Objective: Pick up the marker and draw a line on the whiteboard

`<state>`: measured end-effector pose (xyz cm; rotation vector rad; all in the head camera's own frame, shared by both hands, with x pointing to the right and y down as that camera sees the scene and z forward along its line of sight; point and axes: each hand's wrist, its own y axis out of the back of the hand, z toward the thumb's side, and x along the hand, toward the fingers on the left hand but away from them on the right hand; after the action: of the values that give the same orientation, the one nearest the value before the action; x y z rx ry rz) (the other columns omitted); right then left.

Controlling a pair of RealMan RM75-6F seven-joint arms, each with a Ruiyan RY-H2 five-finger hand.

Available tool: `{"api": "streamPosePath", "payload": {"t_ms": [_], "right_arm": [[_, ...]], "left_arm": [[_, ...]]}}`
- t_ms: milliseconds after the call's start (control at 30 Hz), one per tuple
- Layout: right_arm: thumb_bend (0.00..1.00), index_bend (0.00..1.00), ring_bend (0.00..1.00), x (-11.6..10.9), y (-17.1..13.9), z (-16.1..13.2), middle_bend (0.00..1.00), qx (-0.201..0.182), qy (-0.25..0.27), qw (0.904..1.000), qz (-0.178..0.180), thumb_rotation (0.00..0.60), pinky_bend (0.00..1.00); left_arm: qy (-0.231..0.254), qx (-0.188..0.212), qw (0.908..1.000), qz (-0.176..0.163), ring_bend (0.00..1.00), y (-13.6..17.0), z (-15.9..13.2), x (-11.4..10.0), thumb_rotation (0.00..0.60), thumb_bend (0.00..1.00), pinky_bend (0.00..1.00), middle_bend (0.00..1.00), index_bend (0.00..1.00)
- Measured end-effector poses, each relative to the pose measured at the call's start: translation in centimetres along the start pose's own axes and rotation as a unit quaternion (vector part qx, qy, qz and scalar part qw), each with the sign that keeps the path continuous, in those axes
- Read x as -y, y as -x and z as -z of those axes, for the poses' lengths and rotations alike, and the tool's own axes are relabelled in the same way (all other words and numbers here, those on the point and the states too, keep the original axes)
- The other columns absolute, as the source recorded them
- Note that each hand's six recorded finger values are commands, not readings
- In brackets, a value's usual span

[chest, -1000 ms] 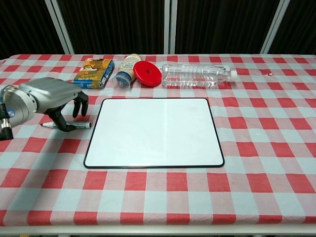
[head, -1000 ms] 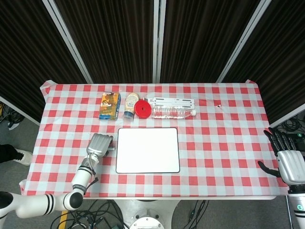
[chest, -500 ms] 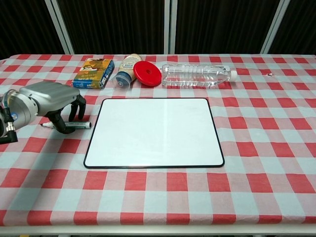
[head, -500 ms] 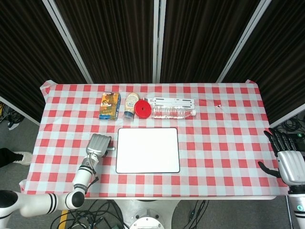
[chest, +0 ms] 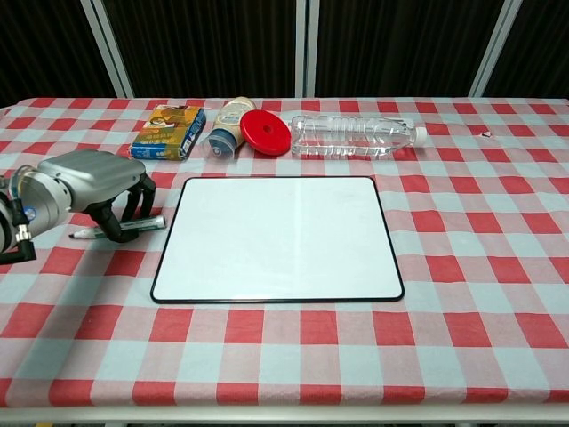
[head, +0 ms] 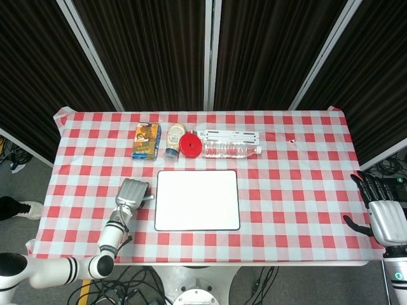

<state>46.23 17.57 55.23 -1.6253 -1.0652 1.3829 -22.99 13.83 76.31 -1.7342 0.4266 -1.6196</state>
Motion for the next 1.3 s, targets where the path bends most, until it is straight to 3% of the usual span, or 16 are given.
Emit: {"api": "streamPosePath", "payload": {"t_ms": [267,500,600,833,967,1300], "right_arm": [[0.1,0.0,0.0,0.0,0.1,-0.1,0.03,0.0,0.0,1.0,-0.001,0.6,0.0],[0.1,0.0,0.0,-0.2,-0.1,-0.2,0.03,-0.001,-0.002,1.0,0.002,0.6,0.0],[0.1,0.0,0.0,-0.2,-0.3,-0.3,0.03,-0.002,-0.001,1.0,0.002,0.6,0.0],[0.1,0.0,0.0,-0.3,-0.5,-0.7,0.03,-0.008,-0.003,1.0,0.003,0.6,0.0],[0.1,0.0,0.0,-0.4,-0.6,-0.5,0.03,-0.006,-0.004,1.0,0.003,0.6,0.0],[0.1,0.0,0.0,0.0,-0.1,-0.4,0.03,-0.006,-0.003,0.9999,-0.009,0.6,0.0]], "left_arm": [[0.013,0.026,0.999,-0.033,0.83,0.3,-0.4,-1.3,0.6,0.38,0.93,0.63,0.59],[0.084,0.076,0.9914,-0.066,0.81,1.1,-1.5,-3.7,0.6,0.39,0.92,0.63,0.59],[0.131,0.112,0.9815,-0.083,0.79,1.3,-2.5,-4.9,0.6,0.39,0.91,0.63,0.58],[0.222,0.209,0.9454,-0.114,0.7,0.6,-5.3,-6.9,0.6,0.39,0.9,0.6,0.57],[0.217,0.247,0.9374,-0.115,0.69,-0.7,-7.0,-7.1,0.6,0.39,0.9,0.59,0.57],[0.193,0.27,0.9365,-0.113,0.69,-4.1,-10.4,-6.7,0.6,0.4,0.89,0.59,0.57]]}}
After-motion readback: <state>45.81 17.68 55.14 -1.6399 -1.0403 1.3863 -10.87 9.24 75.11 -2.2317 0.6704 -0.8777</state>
